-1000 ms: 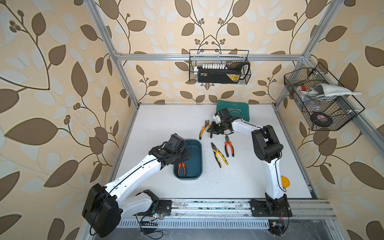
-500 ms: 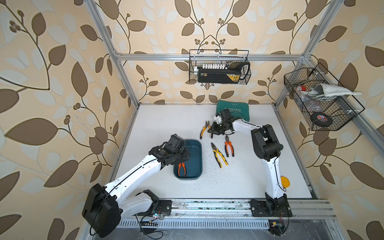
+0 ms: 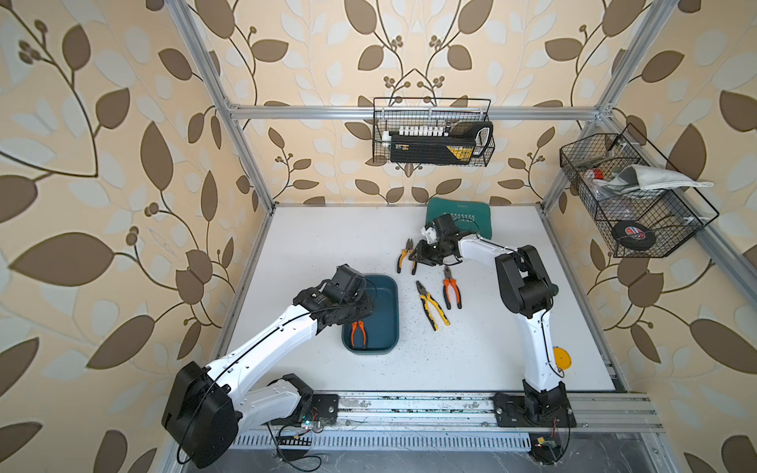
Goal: Take the pliers out of the storage box
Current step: Place the pliers at the center of the board, then pick up the pliers from the storage box.
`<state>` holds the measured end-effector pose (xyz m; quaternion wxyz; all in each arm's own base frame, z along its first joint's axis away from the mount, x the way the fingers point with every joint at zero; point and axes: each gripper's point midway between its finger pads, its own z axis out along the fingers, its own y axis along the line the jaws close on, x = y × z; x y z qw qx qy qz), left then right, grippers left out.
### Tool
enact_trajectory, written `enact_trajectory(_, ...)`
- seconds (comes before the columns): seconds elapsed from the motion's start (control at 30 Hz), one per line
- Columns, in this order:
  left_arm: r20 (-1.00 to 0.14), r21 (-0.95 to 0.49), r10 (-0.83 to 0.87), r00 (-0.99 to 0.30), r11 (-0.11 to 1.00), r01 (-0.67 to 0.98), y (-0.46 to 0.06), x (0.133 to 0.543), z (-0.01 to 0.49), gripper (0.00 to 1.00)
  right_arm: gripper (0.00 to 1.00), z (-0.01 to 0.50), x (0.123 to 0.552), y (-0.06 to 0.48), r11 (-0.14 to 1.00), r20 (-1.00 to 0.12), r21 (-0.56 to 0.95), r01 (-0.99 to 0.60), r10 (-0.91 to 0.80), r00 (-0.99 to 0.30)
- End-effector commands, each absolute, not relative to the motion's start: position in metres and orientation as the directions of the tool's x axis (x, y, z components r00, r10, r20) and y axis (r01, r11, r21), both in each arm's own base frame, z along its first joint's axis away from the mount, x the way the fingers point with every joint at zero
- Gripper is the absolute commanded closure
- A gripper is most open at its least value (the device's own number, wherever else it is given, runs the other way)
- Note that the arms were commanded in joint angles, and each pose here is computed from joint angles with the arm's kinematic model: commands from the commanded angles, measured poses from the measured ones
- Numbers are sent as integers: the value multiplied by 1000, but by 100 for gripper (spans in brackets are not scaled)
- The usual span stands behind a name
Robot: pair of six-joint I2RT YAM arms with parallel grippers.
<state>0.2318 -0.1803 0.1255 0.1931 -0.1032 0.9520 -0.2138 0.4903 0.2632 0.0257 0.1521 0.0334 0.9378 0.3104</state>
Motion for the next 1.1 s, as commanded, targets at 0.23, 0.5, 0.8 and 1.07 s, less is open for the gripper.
enact_trajectory(0.23, -353, -445, -287, -890, 889, -110, -173, 230, 136, 58, 62, -13, 469, 232, 882, -191, 467, 60, 167, -967)
enact_trajectory(0.5, -337, -410, -282, -898, 903, -129, -171, 231, 125, 54, 58, 68, 457, 223, 893, -325, 448, -45, 116, -939)
enact_trajectory(0.8, -255, -183, -254, -933, 960, -212, -153, 218, 103, 46, 52, 106, 373, 191, 941, -513, 321, -109, 76, -855)
enact_trajectory(1.07, -226, -235, -245, -943, 953, -191, -168, 211, 91, 44, 52, 95, 356, 171, 940, -648, 325, -100, 144, -748)
